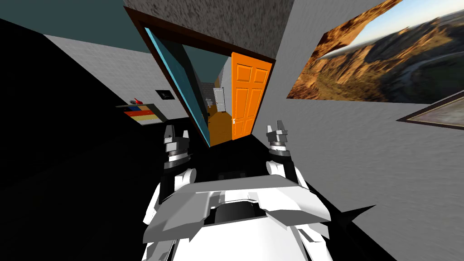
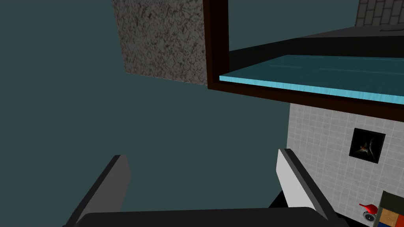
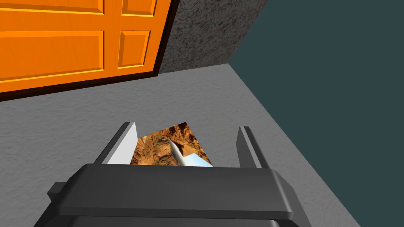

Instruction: Push the door open

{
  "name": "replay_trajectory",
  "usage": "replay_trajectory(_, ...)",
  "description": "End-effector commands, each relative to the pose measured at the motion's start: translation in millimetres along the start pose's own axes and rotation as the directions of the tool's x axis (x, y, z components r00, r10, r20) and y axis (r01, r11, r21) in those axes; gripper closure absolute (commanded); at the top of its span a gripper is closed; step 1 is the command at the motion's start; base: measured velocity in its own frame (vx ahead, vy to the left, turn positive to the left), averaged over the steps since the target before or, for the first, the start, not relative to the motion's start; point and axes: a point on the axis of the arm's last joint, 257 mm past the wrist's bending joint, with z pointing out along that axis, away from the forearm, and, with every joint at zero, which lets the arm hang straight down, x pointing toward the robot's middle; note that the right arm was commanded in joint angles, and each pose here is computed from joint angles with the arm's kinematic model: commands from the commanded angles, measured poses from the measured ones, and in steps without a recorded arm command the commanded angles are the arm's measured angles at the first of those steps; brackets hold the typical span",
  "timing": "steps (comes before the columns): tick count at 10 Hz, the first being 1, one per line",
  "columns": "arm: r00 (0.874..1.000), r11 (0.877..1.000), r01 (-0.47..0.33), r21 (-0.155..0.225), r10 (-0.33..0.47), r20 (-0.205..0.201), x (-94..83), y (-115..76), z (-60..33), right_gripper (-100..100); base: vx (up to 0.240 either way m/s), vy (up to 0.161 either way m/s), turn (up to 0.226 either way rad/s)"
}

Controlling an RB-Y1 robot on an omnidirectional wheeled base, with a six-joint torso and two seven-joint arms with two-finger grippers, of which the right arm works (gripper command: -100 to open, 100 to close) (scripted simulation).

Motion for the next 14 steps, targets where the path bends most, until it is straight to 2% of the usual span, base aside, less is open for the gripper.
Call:
replay_trajectory(1, 1.0, 1.0, -0.002, 0.012, 0.002, -0.009, 2.4, -9.8, -0.9, -100, -0.017, 0.077, 0.041)
replay_trajectory(14, 0.998, 0.993, -0.015, 0.119, 0.022, -0.063, 21.2, -94.0, -13.4, -100, 0.11, -0.027, 0.026)
